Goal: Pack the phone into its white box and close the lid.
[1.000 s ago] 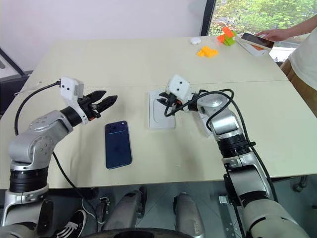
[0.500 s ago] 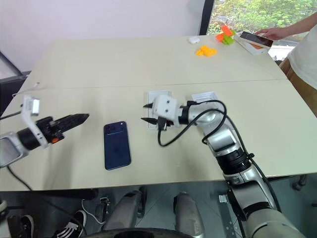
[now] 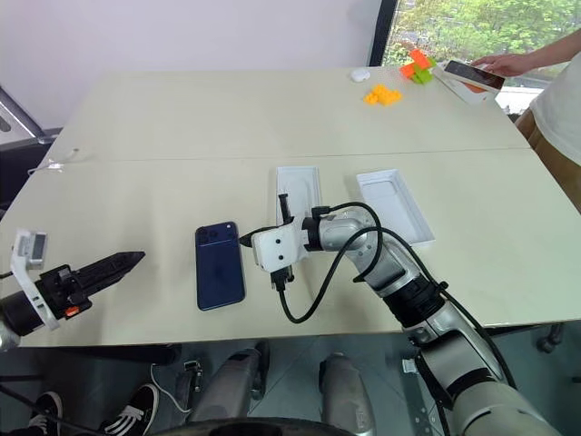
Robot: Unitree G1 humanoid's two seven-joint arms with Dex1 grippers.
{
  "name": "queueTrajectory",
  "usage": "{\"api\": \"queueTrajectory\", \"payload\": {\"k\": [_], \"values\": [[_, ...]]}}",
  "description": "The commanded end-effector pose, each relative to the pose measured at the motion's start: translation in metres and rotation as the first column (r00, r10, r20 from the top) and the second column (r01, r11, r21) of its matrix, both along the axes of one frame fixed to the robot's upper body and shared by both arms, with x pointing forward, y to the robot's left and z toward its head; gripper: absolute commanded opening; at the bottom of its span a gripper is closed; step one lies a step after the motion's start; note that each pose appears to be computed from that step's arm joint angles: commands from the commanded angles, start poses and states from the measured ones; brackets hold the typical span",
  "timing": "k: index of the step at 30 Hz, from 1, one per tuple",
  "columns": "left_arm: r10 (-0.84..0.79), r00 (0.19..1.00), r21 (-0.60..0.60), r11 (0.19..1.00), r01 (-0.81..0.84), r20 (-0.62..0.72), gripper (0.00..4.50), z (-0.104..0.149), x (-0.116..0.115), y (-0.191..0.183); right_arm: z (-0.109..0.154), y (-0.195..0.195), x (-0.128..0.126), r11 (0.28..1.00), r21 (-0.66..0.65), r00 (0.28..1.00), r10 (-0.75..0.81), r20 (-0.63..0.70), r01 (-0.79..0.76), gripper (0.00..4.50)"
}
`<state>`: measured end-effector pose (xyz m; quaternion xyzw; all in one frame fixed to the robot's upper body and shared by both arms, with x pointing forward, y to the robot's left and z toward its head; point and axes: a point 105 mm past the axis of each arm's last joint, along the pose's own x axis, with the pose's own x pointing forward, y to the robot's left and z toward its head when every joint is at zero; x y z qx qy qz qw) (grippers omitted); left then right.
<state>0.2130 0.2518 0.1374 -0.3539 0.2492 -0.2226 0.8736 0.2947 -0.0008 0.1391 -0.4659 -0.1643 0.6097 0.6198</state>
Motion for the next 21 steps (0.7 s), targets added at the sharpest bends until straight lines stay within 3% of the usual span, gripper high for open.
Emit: {"api": "queueTrajectory", "payload": {"k": [1,3,7,14,21], "values": [[-0.043,0.998,-0.004,0.999,0.042,-0.049,4.41,-0.012,-0.002,-0.013,0.001,0.010,-0.005,0.998,-0.013,0.992,0.059,0.108,-0.058,0.00],[-0.054,0.996,-0.085,0.995,0.048,-0.071,4.41,-0.017,0.001,-0.021,-0.004,0.013,-0.007,0.997,-0.033,0.987,0.075,0.145,-0.071,0.00],[-0.066,0.994,-0.102,0.993,0.057,-0.085,4.41,-0.022,0.008,-0.032,-0.017,0.014,-0.012,0.992,-0.074,0.978,0.112,0.174,-0.100,0.00],[-0.006,0.991,0.023,1.000,0.010,-0.135,4.41,-0.028,0.025,-0.040,-0.027,0.014,-0.010,0.988,-0.110,0.964,0.131,0.231,-0.108,0.00],[-0.018,0.987,-0.030,0.999,0.014,-0.157,4.41,-0.022,0.029,-0.066,-0.031,0.021,-0.007,0.988,-0.109,0.962,0.131,0.240,-0.108,0.00]]}}
